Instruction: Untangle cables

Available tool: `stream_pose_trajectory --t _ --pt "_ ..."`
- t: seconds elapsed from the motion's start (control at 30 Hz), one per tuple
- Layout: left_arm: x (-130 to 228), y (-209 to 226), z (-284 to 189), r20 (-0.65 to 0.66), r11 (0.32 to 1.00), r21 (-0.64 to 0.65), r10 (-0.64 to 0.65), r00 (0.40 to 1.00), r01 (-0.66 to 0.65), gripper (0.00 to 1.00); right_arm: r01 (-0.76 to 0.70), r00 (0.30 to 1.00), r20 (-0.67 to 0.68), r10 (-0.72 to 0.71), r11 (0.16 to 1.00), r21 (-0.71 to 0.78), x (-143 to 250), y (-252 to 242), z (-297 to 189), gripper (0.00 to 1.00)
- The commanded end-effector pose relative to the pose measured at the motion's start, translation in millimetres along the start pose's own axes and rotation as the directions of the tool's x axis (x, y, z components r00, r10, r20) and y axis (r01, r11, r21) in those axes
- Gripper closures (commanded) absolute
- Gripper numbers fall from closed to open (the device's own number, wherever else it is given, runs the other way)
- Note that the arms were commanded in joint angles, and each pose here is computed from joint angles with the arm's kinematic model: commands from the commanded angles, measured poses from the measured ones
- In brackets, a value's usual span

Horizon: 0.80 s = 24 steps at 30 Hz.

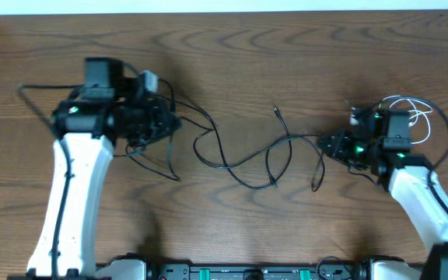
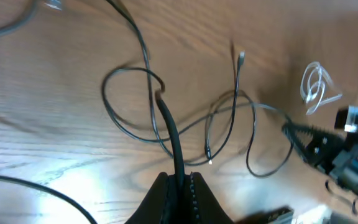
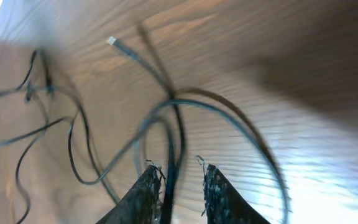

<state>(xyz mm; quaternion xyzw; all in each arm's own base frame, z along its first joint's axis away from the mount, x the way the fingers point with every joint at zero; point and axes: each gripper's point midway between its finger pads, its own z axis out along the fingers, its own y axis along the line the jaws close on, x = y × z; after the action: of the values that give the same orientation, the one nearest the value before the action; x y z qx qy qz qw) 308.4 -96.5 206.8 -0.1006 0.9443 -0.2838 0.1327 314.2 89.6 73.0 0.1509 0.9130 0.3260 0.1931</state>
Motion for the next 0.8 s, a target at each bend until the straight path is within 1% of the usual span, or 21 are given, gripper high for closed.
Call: stream_pose_trajectory --t 0.0,0.07,0.1,0.13,0.2,0.33,0.53,0.63,0.77 --pt "7.7 -3.2 22.4 -0.072 0.999 -0.005 0.049 0.996 -0.049 0.93 0.051 0.996 -0.064 -0.055 0.997 -0.060 10.6 10.4 14.6 0.71" --pt "11.3 -5.1 33.1 -0.105 0.998 -0.006 0.061 0.993 -0.062 0.92 0.097 0.993 -0.064 -0.101 0.993 -0.065 9.5 8.5 20.9 0.61" --pt "14.1 -6.5 39.9 -0.127 0.997 -0.007 0.074 0.989 -0.076 0.93 0.146 0.987 -0.060 -0.150 0.987 -0.068 8.4 6.9 24.0 0.56" --pt "16.0 -7.6 44.3 -0.140 0.996 -0.006 0.086 0.986 -0.087 0.93 0.173 0.982 -0.059 -0.177 0.983 -0.069 8.3 6.0 25.2 0.53" --pt "19.3 -10.3 53.3 -0.164 0.994 -0.003 0.109 0.980 -0.111 0.93 0.221 0.973 -0.055 -0.224 0.974 -0.051 7.2 0.9 27.9 0.52" --pt "24.7 -17.2 67.2 -0.195 0.990 0.005 0.139 0.971 -0.141 0.93 0.209 0.976 -0.064 -0.206 0.978 0.028 7.4 -15.0 30.7 0.52" --pt "29.4 -27.3 72.5 -0.199 0.984 0.021 0.178 0.964 -0.177 0.92 0.181 0.981 -0.096 -0.167 0.970 0.161 13.9 -41.1 28.2 0.52" --pt "30.3 -27.8 72.7 -0.201 0.984 0.021 0.179 0.963 -0.178 0.92 0.192 0.978 -0.119 -0.173 0.966 0.171 17.6 -43.1 26.2 0.51" --pt "30.3 -27.7 72.7 -0.201 0.984 0.021 0.179 0.963 -0.179 0.92 0.230 0.965 -0.171 -0.201 0.957 0.175 21.7 -41.3 20.8 0.47"
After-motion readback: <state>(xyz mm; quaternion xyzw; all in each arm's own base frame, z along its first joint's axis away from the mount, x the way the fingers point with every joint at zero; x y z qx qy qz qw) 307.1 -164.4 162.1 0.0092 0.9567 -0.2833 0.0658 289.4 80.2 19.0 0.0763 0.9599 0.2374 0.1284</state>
